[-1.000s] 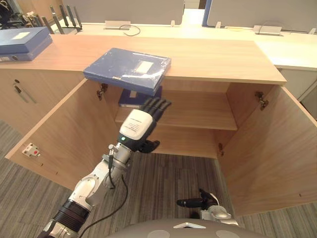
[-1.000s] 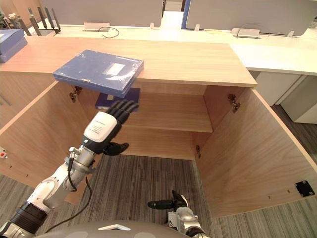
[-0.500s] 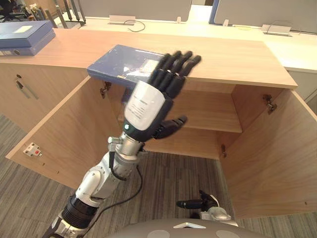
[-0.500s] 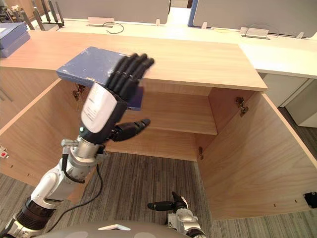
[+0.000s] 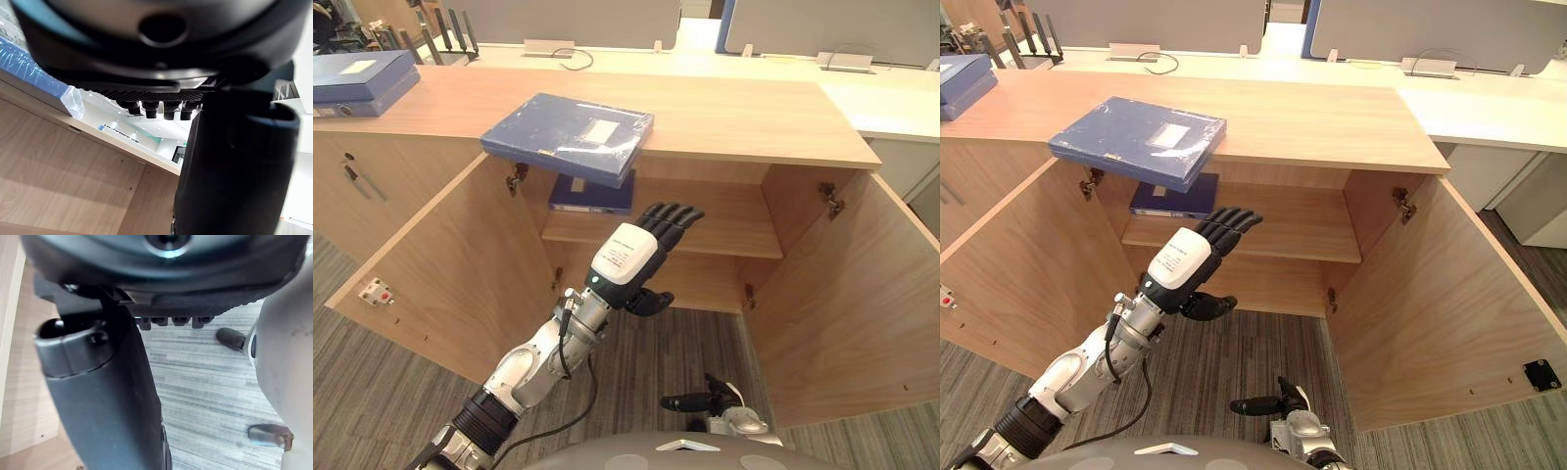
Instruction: Walk over to the cabinet, pick up the folder, carry it to the office cabinet, place the folder inside the office cabinet, then close the office cabinet door
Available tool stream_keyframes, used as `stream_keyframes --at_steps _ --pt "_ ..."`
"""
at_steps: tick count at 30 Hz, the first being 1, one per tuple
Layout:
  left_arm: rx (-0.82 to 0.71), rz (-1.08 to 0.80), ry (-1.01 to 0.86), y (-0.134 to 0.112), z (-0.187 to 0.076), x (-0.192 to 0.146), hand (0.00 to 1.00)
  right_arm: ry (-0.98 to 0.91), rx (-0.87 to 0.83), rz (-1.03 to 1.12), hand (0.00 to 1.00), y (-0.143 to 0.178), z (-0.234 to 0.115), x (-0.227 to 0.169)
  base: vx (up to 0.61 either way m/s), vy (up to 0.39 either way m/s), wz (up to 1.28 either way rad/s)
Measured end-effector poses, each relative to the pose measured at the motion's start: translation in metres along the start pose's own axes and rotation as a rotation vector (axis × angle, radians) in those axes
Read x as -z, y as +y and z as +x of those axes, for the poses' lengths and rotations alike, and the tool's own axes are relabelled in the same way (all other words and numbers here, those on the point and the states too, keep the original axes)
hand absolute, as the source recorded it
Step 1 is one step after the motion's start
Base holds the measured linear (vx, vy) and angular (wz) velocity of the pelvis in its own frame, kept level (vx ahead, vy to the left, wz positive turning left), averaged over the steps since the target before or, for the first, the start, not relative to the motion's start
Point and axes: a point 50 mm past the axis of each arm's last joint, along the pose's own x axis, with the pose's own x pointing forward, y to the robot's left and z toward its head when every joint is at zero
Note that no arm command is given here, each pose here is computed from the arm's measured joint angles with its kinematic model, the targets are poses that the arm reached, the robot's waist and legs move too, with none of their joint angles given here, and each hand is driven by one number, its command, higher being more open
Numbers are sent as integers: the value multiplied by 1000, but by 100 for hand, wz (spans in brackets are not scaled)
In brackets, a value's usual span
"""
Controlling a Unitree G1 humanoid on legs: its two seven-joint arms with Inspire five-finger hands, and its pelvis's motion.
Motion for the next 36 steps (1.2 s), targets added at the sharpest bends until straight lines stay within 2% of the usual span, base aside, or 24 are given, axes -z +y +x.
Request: stream_keyframes --at_steps 4,11,19,26,36 --pt "-9 49 32 3 -1 7 100 -4 1 -1 100 0 0 -2 0 0 -2" --pt "-105 119 115 23 0 25 100 -18 1 12 100 0 1 -5 41 35 -6" --pt "-252 144 31 51 9 7 100 -7 4 19 100 0 0 -1 3 4 1" --pt "-295 158 39 58 9 9 100 -3 3 18 100 0 -1 1 -44 -9 0" --pt "-215 235 230 42 -5 49 100 -13 -2 5 100 1 -1 0 -36 -9 -3"
